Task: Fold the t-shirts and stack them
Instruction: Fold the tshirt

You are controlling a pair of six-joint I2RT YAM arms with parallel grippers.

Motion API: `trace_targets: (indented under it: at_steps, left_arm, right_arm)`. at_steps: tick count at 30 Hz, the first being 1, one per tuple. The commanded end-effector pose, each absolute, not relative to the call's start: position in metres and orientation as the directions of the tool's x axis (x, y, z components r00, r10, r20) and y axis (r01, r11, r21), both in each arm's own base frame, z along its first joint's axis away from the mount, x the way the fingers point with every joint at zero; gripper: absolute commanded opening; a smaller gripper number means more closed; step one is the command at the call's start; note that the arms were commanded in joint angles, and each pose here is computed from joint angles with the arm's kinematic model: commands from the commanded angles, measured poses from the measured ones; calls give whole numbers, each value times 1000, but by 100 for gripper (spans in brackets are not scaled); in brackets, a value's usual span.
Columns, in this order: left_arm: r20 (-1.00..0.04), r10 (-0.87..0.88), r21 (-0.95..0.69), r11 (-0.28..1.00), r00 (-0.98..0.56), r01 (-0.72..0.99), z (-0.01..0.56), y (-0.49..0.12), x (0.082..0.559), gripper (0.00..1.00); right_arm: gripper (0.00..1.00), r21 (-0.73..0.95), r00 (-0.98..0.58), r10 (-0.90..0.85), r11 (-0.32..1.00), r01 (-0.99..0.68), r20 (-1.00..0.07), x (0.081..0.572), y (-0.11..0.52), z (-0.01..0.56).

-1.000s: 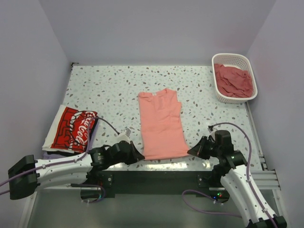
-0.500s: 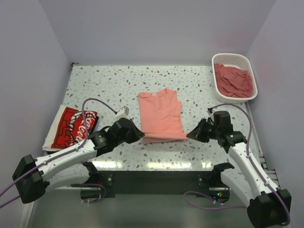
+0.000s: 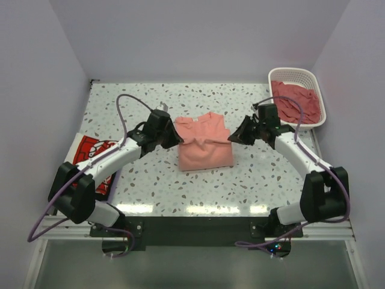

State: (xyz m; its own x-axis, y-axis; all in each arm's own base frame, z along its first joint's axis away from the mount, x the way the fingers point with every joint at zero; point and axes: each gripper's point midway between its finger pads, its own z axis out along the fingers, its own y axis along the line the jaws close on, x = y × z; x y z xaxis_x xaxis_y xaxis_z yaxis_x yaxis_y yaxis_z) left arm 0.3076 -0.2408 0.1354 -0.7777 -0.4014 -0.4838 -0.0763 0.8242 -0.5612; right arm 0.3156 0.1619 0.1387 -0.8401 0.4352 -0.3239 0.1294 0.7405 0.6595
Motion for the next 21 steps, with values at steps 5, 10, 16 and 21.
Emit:
trace_targets:
  at_steps: [5,10,16,21]
  left_arm:
    - [-516,-396,-615,788,-760,7,165,-249,376,0]
    - [-489,-395,-620,785,-778,-9,149,-245,421,0]
    - [-467,-410,-630,776,-783,-31,129,-237,476,0]
    - [-461,-413,-642,766,-786,-26,112,-229,509,0]
  right_arm:
    - [0,683,-807,452,726,85,-380,392,175,162]
    - [0,683,-822,450,722,106,-348,440,185,147]
    - [0,696,-832,459,706,128,-313,495,189,126]
    - [0,711,-826,469,692,122,-315,532,190,110]
